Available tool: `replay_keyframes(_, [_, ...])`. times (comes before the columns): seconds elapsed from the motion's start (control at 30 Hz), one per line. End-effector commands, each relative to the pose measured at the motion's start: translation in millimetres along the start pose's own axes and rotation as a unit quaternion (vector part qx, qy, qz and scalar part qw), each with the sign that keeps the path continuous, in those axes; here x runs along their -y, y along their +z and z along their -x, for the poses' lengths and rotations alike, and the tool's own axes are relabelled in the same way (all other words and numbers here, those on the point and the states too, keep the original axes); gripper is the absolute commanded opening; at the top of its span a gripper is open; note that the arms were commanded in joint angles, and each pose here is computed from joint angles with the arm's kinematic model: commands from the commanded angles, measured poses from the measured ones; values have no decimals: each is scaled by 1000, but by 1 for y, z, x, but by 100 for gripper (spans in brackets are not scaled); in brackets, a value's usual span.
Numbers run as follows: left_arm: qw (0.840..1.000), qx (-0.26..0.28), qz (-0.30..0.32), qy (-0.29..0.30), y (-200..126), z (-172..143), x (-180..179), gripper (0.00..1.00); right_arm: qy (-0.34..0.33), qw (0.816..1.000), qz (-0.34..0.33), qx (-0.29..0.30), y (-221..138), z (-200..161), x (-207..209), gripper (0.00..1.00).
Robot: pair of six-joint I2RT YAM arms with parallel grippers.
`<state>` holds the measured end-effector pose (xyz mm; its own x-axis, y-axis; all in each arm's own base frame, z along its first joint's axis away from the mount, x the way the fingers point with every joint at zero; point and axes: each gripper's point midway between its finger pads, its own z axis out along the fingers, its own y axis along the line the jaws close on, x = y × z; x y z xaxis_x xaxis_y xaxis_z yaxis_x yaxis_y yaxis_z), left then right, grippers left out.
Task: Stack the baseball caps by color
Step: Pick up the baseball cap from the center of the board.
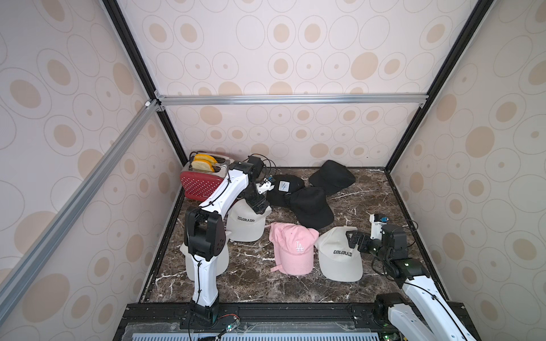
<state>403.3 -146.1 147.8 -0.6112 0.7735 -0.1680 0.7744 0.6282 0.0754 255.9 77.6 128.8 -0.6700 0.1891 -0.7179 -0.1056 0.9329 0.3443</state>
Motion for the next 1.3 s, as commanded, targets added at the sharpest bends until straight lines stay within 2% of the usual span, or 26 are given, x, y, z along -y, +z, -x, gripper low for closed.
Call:
replay_keyframes(0.0, [997,-6,4,72,-19,-1,-1,99,7,1000,17,-2,0,8,-9,100])
replay_keyframes(0.3, [987,-44,-64,142,-3,-4,11,99,-13,999,45,-19,-6,9,-22,100])
replay_keyframes(0.4, [985,-40,-81,149,2,-2,17,99,-33,998,60,-10,-16,17,-30,100])
replay_keyframes(0.53, [985,-68,-71,144,22,-4,6,99,-52,996,68,3,-29,27,-37,100])
replay_keyframes(0.63, [983,-86,-83,142,35,-4,5,84,-56,996,68,8,-33,30,-39,100])
replay_keyframes(0.7, [983,-92,-85,136,41,-4,4,71,-55,996,67,7,-33,29,-38,100])
replay_keyframes(0.83, [984,-95,-77,132,43,-4,1,71,-49,996,72,1,-30,25,-39,100])
replay_keyframes(0.93, [984,-82,-90,132,38,-1,7,56,-45,996,73,-1,-28,24,-38,100])
replay_keyframes(1.0, [984,-78,-93,131,35,-1,9,39,-44,996,75,-2,-27,24,-39,100])
replay_keyframes(1.03, [984,-78,-90,131,34,-1,8,26,-44,996,75,-3,-27,24,-39,100])
replay_keyframes(1.07, [985,-79,-81,128,33,0,5,9,-45,996,75,-2,-27,24,-39,100])
replay_keyframes(1.1, [987,-78,-69,125,31,0,1,0,-46,996,74,-2,-27,24,-39,100])
replay_keyframes(1.27, [991,-48,-41,116,8,9,-5,0,-46,996,72,-2,-26,23,-38,100])
